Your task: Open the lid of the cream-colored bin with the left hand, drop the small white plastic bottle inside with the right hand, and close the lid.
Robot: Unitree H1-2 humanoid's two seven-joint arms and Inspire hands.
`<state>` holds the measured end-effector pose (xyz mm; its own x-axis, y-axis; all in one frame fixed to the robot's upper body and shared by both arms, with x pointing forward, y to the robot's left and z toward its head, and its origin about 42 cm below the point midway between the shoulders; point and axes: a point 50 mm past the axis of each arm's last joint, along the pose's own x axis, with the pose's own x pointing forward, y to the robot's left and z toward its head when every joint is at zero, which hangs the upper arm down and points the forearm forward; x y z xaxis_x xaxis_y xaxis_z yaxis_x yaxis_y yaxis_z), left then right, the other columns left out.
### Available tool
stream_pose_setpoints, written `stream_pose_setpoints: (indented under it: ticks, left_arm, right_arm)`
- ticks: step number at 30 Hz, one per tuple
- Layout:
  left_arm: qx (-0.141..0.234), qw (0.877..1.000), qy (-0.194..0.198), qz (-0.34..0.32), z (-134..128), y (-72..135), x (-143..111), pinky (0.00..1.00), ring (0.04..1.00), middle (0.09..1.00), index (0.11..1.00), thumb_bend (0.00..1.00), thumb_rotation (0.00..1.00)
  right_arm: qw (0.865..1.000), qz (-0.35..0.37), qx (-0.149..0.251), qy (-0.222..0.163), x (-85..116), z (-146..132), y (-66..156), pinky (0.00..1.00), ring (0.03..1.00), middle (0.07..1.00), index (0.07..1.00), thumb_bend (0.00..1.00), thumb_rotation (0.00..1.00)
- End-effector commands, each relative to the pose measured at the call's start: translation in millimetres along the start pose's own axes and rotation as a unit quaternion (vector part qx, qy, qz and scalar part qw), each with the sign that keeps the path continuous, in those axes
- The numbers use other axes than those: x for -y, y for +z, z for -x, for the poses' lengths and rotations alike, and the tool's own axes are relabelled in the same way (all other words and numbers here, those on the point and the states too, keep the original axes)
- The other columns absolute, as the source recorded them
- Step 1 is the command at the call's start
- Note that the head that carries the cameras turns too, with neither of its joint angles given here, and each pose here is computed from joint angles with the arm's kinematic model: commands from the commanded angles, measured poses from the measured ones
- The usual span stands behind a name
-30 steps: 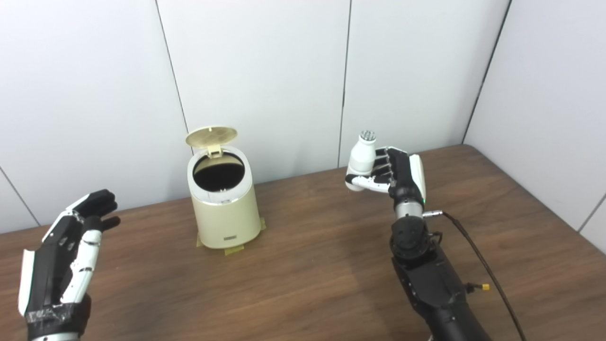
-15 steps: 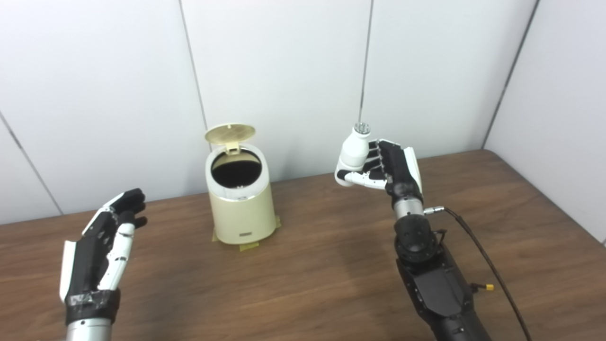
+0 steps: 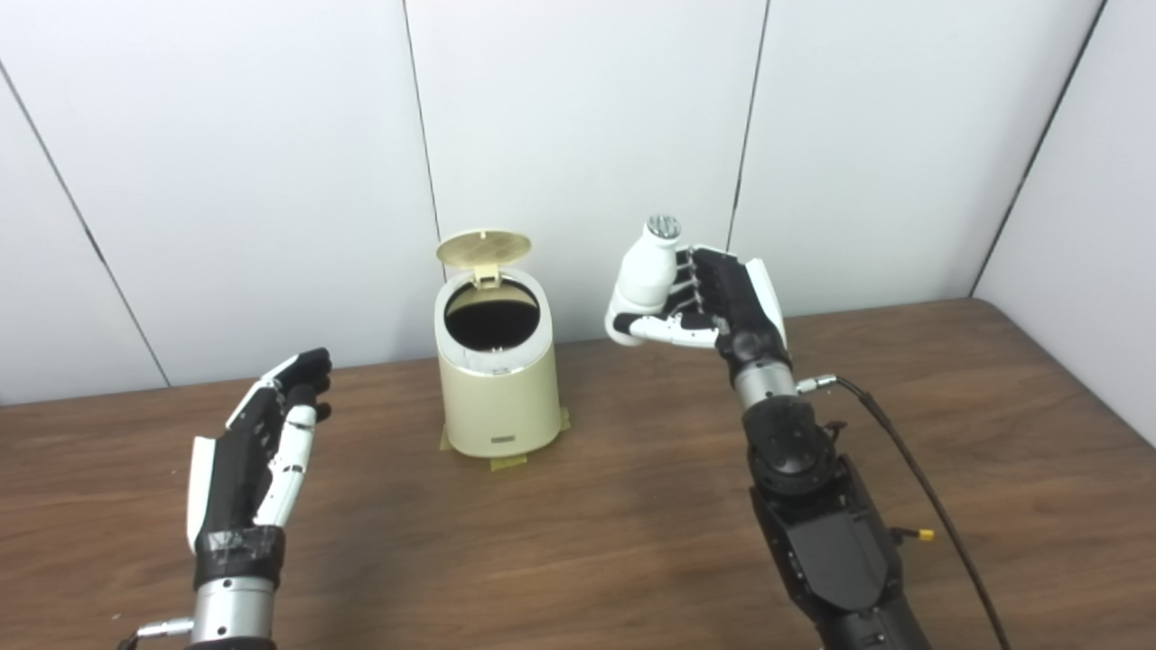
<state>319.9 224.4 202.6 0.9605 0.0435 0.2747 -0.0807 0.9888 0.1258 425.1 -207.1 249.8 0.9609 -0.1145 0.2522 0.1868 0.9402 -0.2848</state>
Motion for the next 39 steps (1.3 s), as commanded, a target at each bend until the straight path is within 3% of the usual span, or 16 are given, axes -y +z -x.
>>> stream_pose_setpoints:
  ticks: [1, 3, 7, 13, 17, 26, 39]
  left_arm:
    - [0.028, 1.0, 0.005, 0.002, -12, 16, 5, 0.8, 0.846, 0.835, 0.812, 0.28, 0.69]
    - [0.024, 1.0, 0.005, -0.005, -12, 14, 7, 0.79, 0.847, 0.84, 0.817, 0.27, 0.67]
    - [0.021, 1.0, -0.001, -0.021, -11, 9, 11, 0.78, 0.85, 0.847, 0.828, 0.31, 0.75]
    - [0.018, 1.0, -0.004, -0.011, -11, 5, 16, 0.78, 0.856, 0.852, 0.842, 0.3, 0.7]
    - [0.014, 1.0, -0.004, -0.012, -10, 7, 18, 0.79, 0.863, 0.856, 0.845, 0.29, 0.75]
    - [0.015, 1.0, 0.002, -0.013, -10, 10, 21, 0.79, 0.865, 0.855, 0.842, 0.29, 0.75]
    - [0.012, 1.0, 0.001, -0.011, -9, 12, 23, 0.79, 0.858, 0.85, 0.839, 0.29, 0.74]
  right_arm:
    - [0.998, -0.015, 0.055, -0.002, -3, -13, 37, 0.33, 0.414, 0.482, 0.519, 0.52, 0.0]
    - [0.998, -0.011, 0.058, -0.002, -9, -13, 41, 0.33, 0.416, 0.481, 0.517, 0.52, 0.0]
    - [0.998, -0.004, 0.068, 0.0, -21, -15, 47, 0.33, 0.421, 0.486, 0.508, 0.52, 0.0]
    - [0.997, -0.022, 0.076, 0.017, -36, -21, 55, 0.31, 0.407, 0.471, 0.527, 0.52, 0.0]
    - [0.996, -0.028, 0.075, 0.024, -44, -23, 57, 0.3, 0.397, 0.473, 0.534, 0.51, 0.0]
    - [0.996, -0.043, 0.066, 0.038, -55, -27, 57, 0.31, 0.406, 0.488, 0.515, 0.52, 0.0]
    - [0.995, -0.049, 0.084, 0.037, -81, -35, 51, 0.32, 0.409, 0.49, 0.516, 0.52, 0.0]
